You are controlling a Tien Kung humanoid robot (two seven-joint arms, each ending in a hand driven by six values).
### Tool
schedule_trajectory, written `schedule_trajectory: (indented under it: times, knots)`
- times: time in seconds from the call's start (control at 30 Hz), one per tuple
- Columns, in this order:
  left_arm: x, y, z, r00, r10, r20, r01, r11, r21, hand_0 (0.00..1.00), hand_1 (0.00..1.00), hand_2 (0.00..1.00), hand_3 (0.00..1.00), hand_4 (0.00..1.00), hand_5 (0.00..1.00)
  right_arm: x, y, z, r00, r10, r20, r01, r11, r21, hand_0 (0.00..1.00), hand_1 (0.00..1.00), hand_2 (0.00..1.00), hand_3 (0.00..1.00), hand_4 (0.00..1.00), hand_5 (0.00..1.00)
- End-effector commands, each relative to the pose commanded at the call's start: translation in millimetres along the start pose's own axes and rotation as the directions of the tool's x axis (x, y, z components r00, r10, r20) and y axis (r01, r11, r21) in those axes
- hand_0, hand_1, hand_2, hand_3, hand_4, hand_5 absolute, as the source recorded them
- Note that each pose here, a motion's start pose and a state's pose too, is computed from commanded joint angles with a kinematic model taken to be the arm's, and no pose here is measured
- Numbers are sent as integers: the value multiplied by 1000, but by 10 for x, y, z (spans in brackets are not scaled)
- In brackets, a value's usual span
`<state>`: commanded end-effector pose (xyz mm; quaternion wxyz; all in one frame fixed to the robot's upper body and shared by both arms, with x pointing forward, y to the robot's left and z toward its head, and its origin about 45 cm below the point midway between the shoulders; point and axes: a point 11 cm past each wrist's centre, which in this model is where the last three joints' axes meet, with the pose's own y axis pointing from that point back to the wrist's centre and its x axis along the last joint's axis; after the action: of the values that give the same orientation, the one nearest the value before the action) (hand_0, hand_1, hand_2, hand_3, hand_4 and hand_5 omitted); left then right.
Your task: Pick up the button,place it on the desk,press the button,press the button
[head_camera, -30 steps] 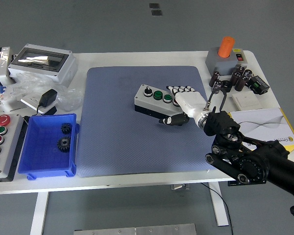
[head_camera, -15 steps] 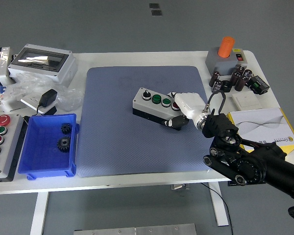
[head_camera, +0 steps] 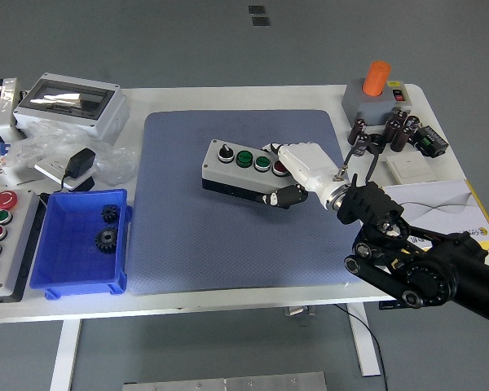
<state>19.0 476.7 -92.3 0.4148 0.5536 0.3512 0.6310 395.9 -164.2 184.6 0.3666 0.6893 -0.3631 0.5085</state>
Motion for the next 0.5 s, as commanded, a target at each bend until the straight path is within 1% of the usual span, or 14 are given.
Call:
schedule_trajectory:
  times: [0.1,0.17,0.23,0.27,0.43,0.47,0.5]
  knots:
    - [0,1,-9,1000,0,-1,0,1000,2,728,730,606,648,642,223,9,63,-118,1000,-9,-22,11,997,79,177,337,319,346,617,26]
    - [-2,1,-8,1000,0,-1,0,1000,1,728,730,606,648,642,223,-35,90,-153,999,-22,-31,25,994,104,177,337,319,346,617,26]
    - [-9,0,-4,1000,-2,-1,2,1000,0,728,730,606,648,642,223,-105,107,-169,999,-40,-38,44,992,115,177,337,319,346,617,26]
    - [-11,0,-3,1000,-3,0,3,1000,0,728,730,606,648,642,225,-142,111,-171,998,-48,-39,53,992,117,225,372,327,346,593,26]
    - [-19,1,-8,1000,-4,0,4,1000,1,728,730,606,648,642,225,-301,114,-154,996,-79,-45,83,991,105,225,372,327,346,593,26]
    - [-21,1,-10,1000,-5,0,5,1000,1,728,729,606,648,642,226,-322,112,-149,996,-81,-46,86,991,102,270,395,332,347,585,25]
    - [-23,1,-11,1000,-5,0,5,1000,1,728,729,606,648,642,226,-338,111,-145,995,-83,-46,88,991,99,270,395,332,347,585,25]
